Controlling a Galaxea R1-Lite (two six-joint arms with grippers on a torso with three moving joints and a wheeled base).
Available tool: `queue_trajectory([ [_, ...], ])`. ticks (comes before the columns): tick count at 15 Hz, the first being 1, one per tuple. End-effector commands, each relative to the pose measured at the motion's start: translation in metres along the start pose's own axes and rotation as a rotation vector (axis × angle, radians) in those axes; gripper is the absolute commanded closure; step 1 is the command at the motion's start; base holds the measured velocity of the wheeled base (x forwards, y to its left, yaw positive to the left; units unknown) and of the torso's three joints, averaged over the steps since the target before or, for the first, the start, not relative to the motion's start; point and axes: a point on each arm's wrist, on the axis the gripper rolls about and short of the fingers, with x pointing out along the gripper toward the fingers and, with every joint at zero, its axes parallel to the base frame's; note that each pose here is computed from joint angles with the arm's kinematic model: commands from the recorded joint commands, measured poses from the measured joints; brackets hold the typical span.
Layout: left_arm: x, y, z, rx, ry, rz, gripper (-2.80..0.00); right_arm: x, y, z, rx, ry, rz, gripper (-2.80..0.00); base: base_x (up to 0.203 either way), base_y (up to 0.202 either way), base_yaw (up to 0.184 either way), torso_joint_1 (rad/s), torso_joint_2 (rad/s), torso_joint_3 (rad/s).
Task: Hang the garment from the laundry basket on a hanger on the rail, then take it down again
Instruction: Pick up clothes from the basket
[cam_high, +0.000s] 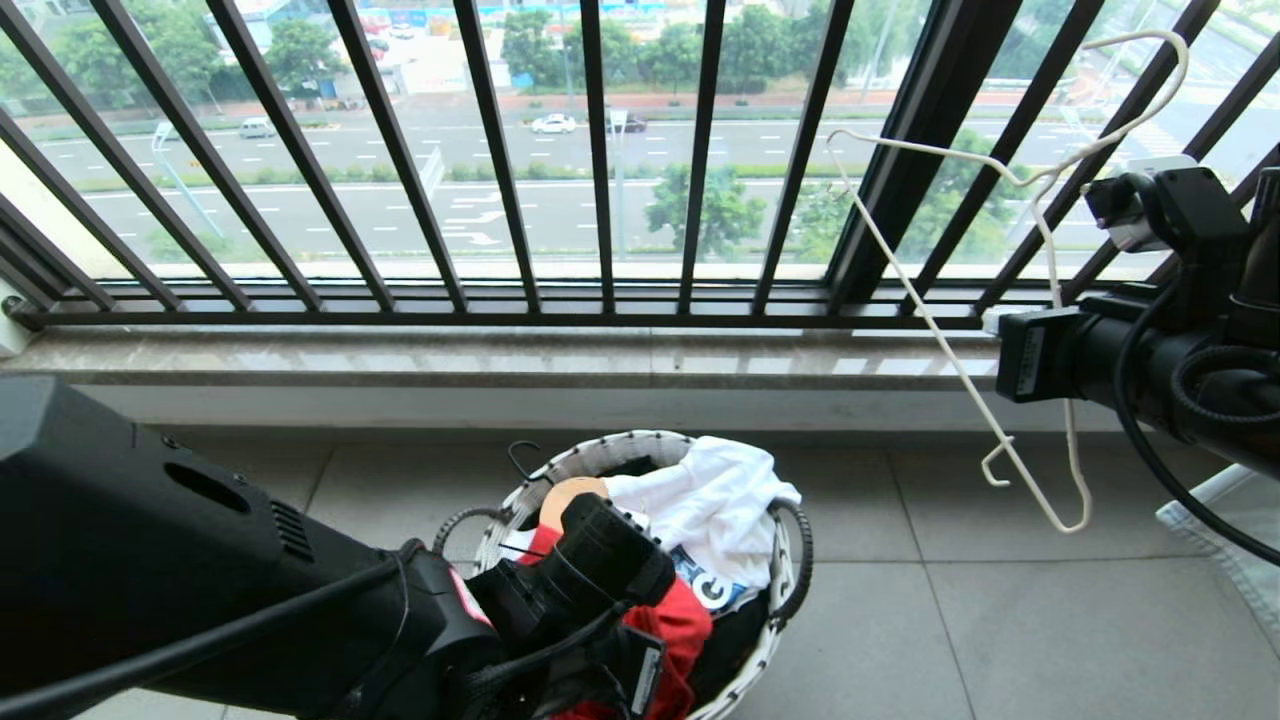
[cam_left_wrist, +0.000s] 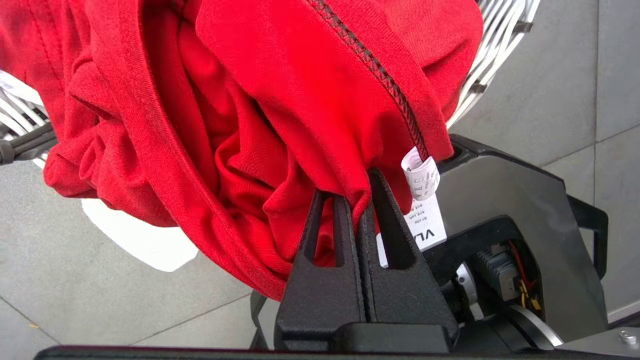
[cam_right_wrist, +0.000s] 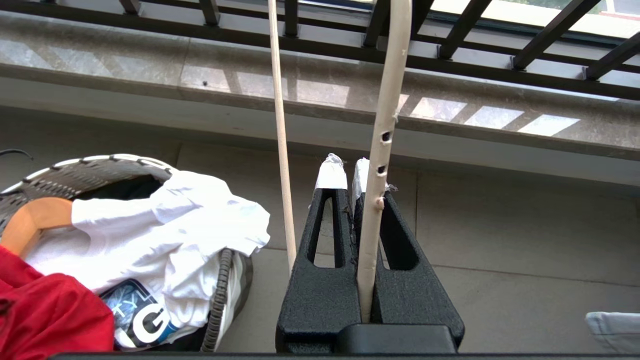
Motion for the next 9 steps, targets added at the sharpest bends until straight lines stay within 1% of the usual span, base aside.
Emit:
queue_trajectory([
  [1,0.017,-0.005,-0.014,0.030,0.067,0.016,0.00,0.000,0.000,0.001,0.001,-0.004,-0.003,0.00,0.000,0.000,0.000,0.000,0.00,0.000],
  [4,0.018,-0.005,-0.016,0.040,0.078,0.018,0.00,0.000,0.000,0.001,0.000,-0.003,-0.001,0.00,0.000,0.000,0.000,0.000,0.00,0.000],
  [5,0.017,-0.005,-0.015,0.038,0.073,0.017,-1.93,0.000,0.000,0.000,0.000,-0.003,-0.001,0.00,0.000,0.000,0.000,0.000,0.00,0.000],
  [6,0.015,-0.005,-0.014,0.037,0.067,0.015,-2.80,0.000,0.000,0.000,0.001,-0.003,-0.002,0.00,0.000,0.000,0.000,0.000,0.00,0.000],
  [9,-0.005,-0.003,-0.004,0.046,0.011,-0.005,-2.80,0.000,0.000,0.000,0.000,-0.001,-0.001,0.00,0.000,0.000,0.000,0.000,0.00,0.000],
])
